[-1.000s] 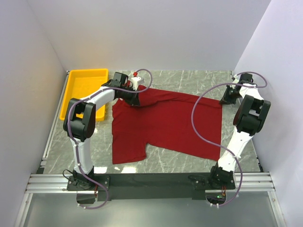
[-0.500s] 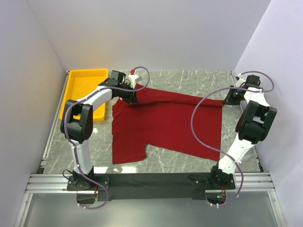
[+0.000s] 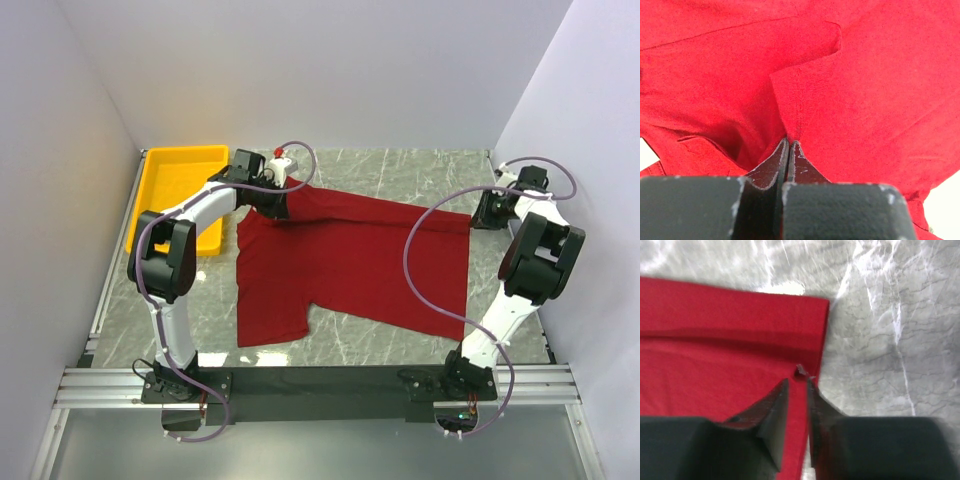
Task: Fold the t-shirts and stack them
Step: Fold the tshirt
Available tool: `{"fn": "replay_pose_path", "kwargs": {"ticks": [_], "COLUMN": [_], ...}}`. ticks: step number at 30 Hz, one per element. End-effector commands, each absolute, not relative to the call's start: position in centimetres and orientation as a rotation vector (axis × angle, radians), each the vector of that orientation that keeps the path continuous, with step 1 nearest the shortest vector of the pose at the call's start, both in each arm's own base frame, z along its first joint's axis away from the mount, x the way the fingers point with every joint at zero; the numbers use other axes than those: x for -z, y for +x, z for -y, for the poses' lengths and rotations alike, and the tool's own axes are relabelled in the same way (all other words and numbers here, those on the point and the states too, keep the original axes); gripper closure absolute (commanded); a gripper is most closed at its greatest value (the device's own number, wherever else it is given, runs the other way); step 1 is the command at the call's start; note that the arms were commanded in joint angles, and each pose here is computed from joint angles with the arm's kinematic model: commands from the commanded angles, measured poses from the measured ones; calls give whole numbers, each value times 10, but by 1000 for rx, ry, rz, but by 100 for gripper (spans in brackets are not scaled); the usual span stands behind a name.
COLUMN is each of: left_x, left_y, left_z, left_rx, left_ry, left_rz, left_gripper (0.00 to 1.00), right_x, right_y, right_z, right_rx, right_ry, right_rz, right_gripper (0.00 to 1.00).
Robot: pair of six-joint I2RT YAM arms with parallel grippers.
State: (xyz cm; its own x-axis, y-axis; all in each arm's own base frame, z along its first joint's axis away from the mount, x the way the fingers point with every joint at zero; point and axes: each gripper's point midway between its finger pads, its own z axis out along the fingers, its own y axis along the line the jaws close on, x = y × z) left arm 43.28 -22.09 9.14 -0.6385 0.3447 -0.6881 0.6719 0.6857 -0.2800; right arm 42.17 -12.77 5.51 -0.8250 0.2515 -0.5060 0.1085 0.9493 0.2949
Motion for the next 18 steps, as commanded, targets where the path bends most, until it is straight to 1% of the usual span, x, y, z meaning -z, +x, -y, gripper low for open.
{"fn": "replay_pose_path", "kwargs": {"ticks": [1,2,3,6,10,12,14,15,17,18], "left_x": [-109,-111,-110,-112,-110,-107,-105,-105,-104,-104], "left_y": [433,434,433,432,431,431,430,430,430,431], "left_z": [218,218,217,219,220,220,220,219,220,220], "left_rx": [684,678,677,687,697,699,702,703,706,705], "left_ry": [776,775,774,776,779,777,783,782,784,782], "left_rz": [-2263,-2261,-2264,-2257,-2256,-2263,-2267,-2268,-2269,-2267], "left_gripper": [99,99,99,99,99,99,99,99,99,99], "right_x": [-67,-68,-72,-76,-93,-101,-97,-94,-89,-83], "right_y": [414,411,406,398,402,412,421,430,438,445], "right_z": [137,139,139,139,131,131,127,129,126,127], "right_rx": [-271,-265,-256,-247,-287,-316,-372,-385,-419,-415], "right_ry": [198,181,173,150,126,178,254,282,340,360], "right_rz": [-2512,-2507,-2497,-2482,-2417,-2385,-2388,-2390,-2399,-2414], "right_gripper": [65,61,52,49,50,54,58,67,73,79]}}
